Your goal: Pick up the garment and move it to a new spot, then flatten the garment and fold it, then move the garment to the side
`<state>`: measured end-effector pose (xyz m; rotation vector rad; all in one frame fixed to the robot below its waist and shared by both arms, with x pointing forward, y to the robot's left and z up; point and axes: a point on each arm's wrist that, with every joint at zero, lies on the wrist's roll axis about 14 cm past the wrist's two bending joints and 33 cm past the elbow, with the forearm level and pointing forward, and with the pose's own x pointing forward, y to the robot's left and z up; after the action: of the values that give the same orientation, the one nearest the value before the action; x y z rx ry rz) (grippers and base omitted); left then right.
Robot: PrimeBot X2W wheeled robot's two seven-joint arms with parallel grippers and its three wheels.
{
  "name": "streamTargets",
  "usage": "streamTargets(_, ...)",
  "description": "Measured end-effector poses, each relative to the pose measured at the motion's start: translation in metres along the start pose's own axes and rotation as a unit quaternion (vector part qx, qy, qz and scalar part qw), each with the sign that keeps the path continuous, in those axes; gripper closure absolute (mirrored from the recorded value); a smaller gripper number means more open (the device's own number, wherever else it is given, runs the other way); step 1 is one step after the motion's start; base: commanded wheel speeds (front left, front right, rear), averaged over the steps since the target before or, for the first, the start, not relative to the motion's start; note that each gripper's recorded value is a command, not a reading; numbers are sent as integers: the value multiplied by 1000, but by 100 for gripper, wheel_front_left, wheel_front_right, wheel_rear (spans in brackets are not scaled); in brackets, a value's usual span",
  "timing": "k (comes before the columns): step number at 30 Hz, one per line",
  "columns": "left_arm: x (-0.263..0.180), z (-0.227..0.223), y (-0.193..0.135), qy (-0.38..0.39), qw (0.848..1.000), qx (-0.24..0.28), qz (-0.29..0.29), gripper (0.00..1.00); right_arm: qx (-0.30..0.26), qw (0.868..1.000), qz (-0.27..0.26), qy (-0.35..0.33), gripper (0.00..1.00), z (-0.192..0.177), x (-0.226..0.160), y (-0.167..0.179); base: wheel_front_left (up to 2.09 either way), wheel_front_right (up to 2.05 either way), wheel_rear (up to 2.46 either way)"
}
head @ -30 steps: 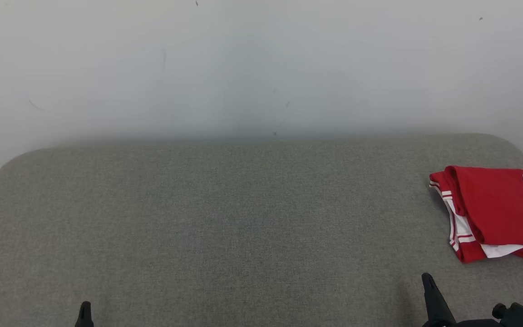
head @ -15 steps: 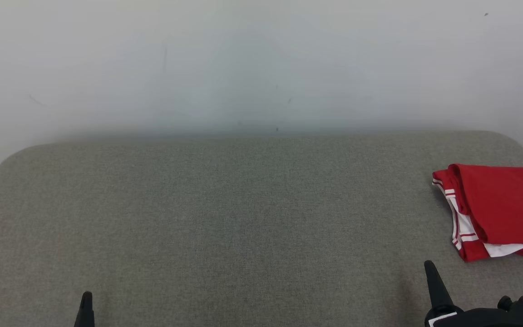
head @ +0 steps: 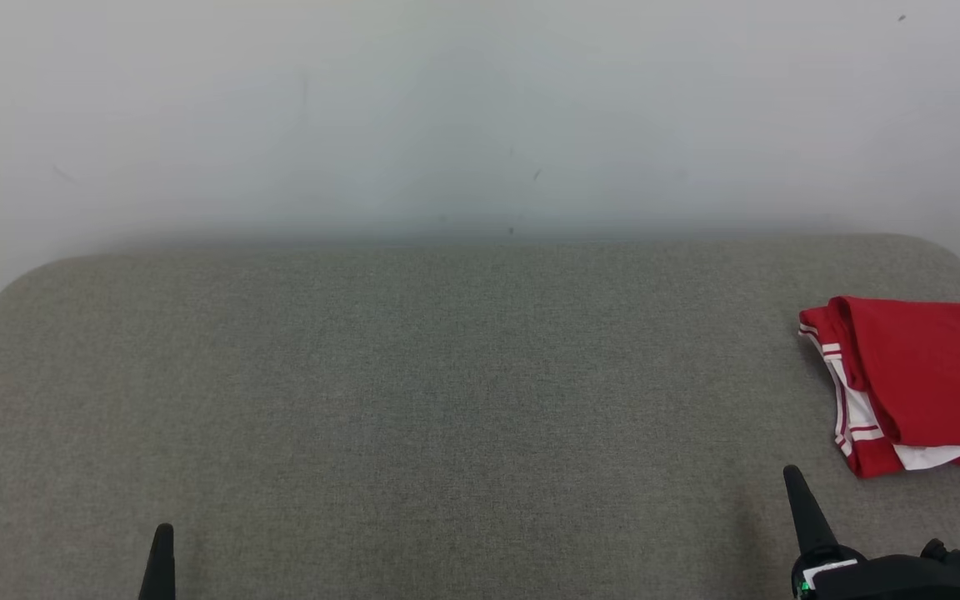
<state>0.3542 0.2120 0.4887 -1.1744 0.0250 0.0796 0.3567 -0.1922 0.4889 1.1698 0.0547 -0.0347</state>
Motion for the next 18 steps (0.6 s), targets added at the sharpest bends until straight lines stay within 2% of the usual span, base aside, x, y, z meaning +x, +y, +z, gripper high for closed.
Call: streamTargets(18, 9, 0, -7, 6, 997, -77, -11, 100, 80, 997, 7, -2, 100, 3, 8, 4, 0, 0, 0)
